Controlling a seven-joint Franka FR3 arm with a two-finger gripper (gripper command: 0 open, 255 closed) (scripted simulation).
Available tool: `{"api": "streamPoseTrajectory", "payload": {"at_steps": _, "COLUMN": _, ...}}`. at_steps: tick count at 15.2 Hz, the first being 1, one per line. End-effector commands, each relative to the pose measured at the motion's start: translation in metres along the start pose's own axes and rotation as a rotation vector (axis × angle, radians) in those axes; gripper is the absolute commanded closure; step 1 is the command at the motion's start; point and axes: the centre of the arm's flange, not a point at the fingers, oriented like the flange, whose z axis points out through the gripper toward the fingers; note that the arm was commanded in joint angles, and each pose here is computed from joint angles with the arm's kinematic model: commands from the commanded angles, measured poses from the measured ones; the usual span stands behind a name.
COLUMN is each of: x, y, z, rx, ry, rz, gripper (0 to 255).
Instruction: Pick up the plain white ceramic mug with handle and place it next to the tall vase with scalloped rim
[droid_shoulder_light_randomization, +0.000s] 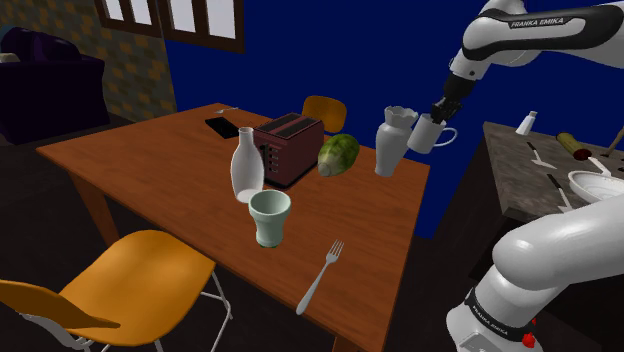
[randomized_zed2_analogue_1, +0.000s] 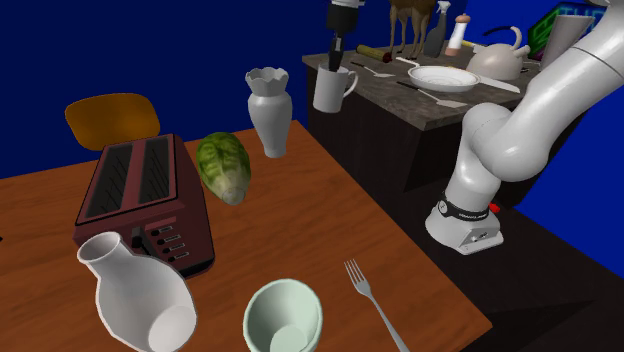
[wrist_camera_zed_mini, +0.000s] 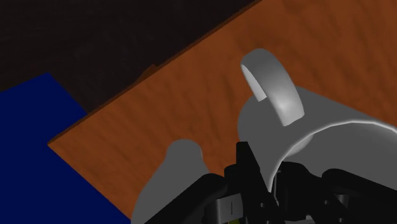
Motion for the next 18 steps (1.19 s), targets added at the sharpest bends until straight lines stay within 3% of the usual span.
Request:
{"api": "streamPoseTrajectory", "payload": {"at_steps": 1, "x": -0.002, "y": 0.001, "z": 0.01, "rx": 0.0, "ry": 0.0, "rz": 0.0, "gripper": 255}}
{"api": "streamPoseTrajectory", "payload": {"at_steps": 18, "x": -0.014, "y": 0.004, "z": 0.099, "rx": 0.0, "ry": 0.0, "rz": 0.0, "gripper": 255}}
